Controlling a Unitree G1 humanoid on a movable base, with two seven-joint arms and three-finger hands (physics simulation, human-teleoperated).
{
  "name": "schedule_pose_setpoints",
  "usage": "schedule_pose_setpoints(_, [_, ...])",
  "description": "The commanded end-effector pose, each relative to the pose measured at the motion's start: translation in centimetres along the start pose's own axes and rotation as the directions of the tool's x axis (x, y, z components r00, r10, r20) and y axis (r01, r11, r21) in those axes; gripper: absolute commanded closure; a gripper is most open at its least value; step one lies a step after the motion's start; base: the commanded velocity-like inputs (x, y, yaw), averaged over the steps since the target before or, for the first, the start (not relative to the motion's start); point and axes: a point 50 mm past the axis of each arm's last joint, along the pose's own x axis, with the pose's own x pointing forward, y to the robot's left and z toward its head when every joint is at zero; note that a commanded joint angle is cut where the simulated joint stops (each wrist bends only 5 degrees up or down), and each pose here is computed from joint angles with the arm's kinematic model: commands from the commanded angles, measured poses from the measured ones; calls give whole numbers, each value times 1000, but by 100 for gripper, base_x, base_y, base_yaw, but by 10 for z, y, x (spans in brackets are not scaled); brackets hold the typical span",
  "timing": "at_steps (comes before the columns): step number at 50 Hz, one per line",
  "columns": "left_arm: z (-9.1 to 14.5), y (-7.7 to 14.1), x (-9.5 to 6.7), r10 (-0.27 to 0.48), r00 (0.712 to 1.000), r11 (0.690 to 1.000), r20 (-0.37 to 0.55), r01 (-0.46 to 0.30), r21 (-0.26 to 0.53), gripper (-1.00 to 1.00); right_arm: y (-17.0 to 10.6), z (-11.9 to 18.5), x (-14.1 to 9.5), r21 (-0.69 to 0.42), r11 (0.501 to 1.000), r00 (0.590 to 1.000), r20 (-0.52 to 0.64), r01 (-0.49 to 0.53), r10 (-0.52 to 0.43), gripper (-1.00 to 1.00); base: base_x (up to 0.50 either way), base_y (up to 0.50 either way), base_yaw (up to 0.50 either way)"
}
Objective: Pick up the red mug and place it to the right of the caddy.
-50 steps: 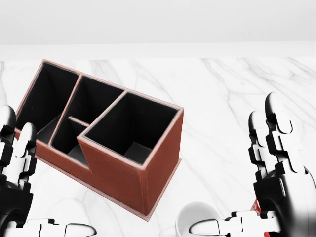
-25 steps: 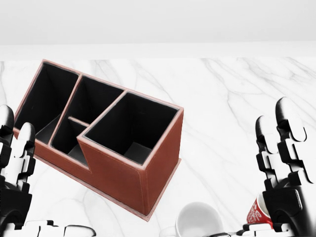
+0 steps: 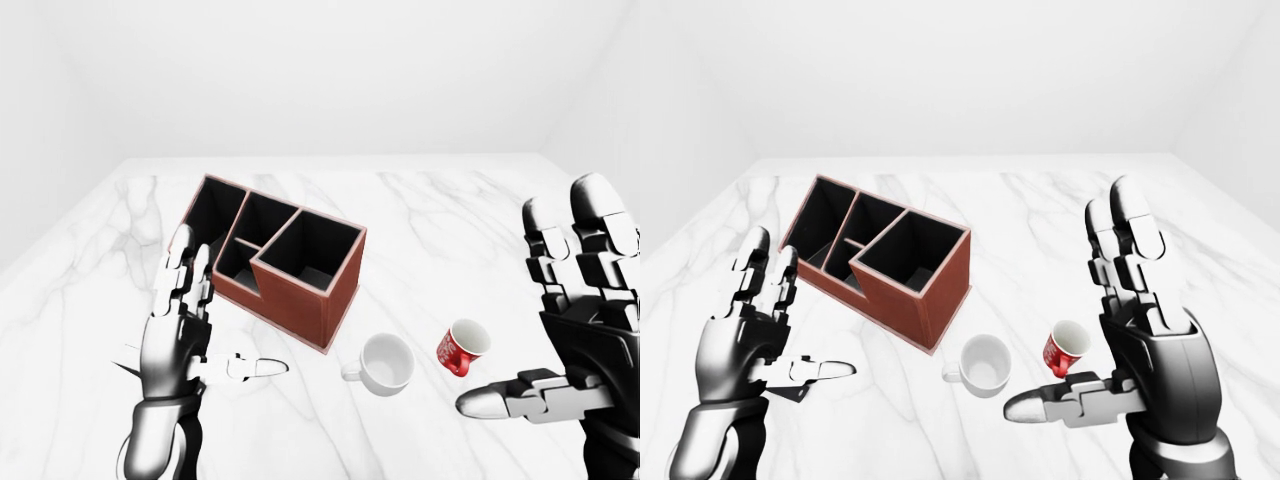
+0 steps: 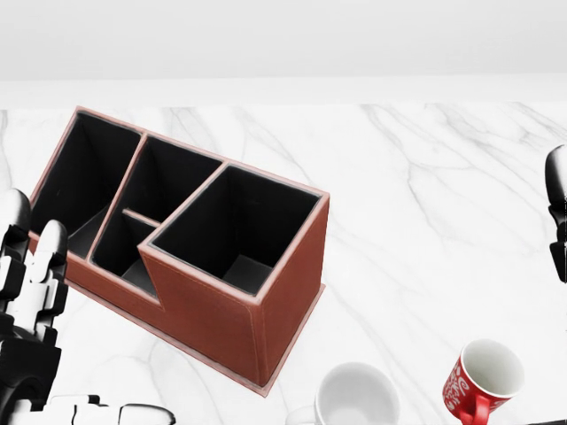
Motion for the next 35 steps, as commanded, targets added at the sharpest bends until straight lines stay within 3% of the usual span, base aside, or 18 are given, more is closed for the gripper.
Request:
schedule_pose_setpoints(1, [3, -1, -1, -3, 1000, 1000, 10, 3, -1, -100, -10, 15, 5, -107, 993, 996, 68, -55, 62, -100, 0, 0, 0])
schedule_pose_setpoints(9, [0, -6, -1, -14, 1000, 1000, -5, 14, 3, -100, -22, 29, 11, -70, 997, 988, 148, -41, 51, -100, 0, 0, 0])
schedule_pose_setpoints(17, [0, -7, -1, -22, 1000, 1000, -5, 22, 0, -100, -18, 24, 9, -178, 979, 989, 94, -96, 114, -100, 0, 0, 0])
schedule_pose_setpoints(28, [-2, -6, -1, -18, 1000, 1000, -14, 18, -1, -100, -11, 9, 9, -353, 913, 978, -74, -207, 193, -100, 0, 0, 0])
schedule_pose_setpoints(35, [0, -4, -1, -15, 1000, 1000, -4, 15, -1, -100, -22, -17, 6, -371, 909, 969, -221, -192, 115, -100, 0, 0, 0])
